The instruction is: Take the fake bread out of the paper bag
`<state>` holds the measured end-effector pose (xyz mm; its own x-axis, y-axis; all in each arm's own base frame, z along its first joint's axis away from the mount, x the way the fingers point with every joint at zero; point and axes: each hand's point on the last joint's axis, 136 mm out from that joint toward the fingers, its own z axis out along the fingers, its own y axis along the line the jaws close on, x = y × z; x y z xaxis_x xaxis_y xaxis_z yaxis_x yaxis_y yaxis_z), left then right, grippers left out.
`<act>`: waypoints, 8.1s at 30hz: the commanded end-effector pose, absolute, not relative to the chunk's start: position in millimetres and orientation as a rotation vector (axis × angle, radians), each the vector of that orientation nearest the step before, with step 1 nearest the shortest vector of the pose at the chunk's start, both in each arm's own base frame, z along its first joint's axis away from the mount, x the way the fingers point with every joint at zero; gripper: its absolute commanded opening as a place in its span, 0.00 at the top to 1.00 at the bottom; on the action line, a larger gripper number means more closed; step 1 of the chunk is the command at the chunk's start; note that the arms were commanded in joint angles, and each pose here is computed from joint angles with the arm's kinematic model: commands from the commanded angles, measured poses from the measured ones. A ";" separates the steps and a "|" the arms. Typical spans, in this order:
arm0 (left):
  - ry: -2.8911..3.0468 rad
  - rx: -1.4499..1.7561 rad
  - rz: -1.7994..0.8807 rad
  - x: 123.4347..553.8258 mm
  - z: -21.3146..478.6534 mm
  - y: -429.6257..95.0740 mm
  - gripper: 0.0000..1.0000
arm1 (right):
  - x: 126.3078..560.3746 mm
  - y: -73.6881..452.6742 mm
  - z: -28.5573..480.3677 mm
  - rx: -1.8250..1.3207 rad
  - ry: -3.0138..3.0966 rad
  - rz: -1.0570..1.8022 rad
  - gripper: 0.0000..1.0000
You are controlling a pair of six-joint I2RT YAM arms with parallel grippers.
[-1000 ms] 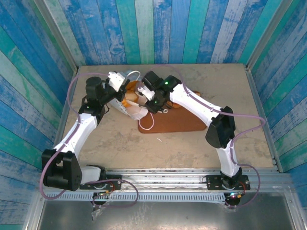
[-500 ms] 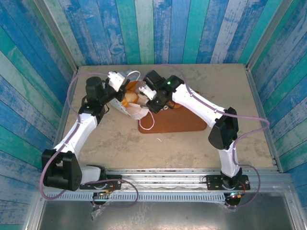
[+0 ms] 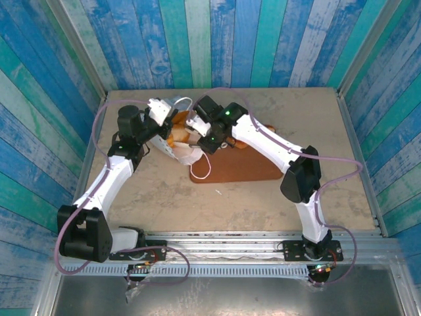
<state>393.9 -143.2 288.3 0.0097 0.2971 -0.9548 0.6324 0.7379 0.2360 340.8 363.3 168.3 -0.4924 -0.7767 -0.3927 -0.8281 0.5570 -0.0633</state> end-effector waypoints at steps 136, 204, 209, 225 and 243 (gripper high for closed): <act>1.539 0.746 -0.217 401.6 305.4 -134.9 1.00 | 222.7 188.0 266.4 -0.486 2.446 0.505 0.80; 1.519 0.756 -0.189 394.7 313.2 -132.5 1.00 | 223.1 82.4 167.9 0.029 2.837 0.334 0.55; 1.521 0.758 -0.192 394.9 310.9 -133.1 1.00 | 225.5 98.2 190.5 -0.001 2.762 0.475 0.55; 1.513 0.785 -0.229 392.8 311.2 -138.9 1.00 | 238.5 217.2 258.6 -0.474 2.463 0.666 0.54; 1.511 0.790 -0.230 391.8 313.8 -139.4 1.00 | 273.1 337.1 227.2 -1.076 2.335 0.252 0.50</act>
<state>398.6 -137.8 291.8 0.0312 0.3376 -0.9408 0.6015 0.7454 0.2874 261.8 335.4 225.2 -0.5912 -0.5864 -0.5537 -0.7270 0.6848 0.0510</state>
